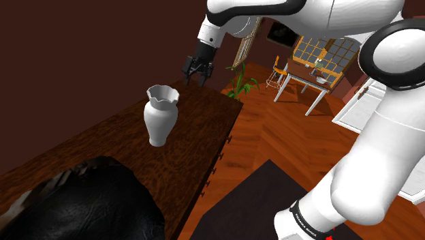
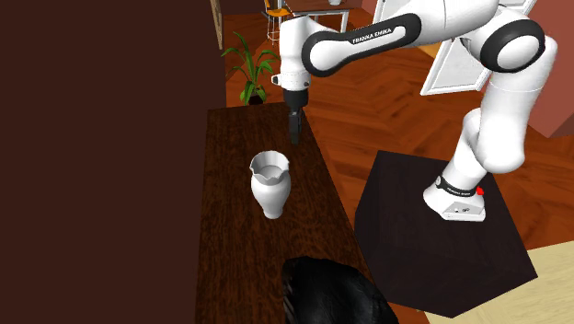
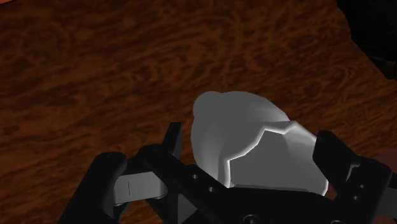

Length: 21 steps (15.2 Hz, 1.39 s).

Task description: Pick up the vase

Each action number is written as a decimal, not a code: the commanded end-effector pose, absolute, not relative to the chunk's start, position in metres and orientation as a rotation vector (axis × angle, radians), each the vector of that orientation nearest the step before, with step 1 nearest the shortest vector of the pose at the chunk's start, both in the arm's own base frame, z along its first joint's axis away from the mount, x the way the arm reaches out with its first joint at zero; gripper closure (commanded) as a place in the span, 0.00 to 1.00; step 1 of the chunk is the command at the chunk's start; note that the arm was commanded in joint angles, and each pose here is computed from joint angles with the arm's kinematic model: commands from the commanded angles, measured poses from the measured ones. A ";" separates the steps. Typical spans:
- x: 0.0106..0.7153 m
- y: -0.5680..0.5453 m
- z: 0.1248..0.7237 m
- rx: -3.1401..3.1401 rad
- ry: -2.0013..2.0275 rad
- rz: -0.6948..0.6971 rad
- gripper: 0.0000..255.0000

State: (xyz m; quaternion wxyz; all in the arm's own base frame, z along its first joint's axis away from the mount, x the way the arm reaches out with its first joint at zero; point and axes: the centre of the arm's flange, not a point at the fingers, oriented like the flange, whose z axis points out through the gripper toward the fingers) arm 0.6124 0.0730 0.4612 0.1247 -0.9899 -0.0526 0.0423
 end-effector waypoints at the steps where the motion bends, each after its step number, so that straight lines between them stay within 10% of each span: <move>1: 0.634 0.079 0.445 -2.869 -0.142 0.138 0.00; 17: 0.704 0.093 0.361 -2.823 -0.113 0.178 0.00; 18: 0.704 0.093 0.361 -2.823 -0.113 0.178 1.00; 21: 0.705 0.093 0.361 -2.823 -0.113 0.178 1.00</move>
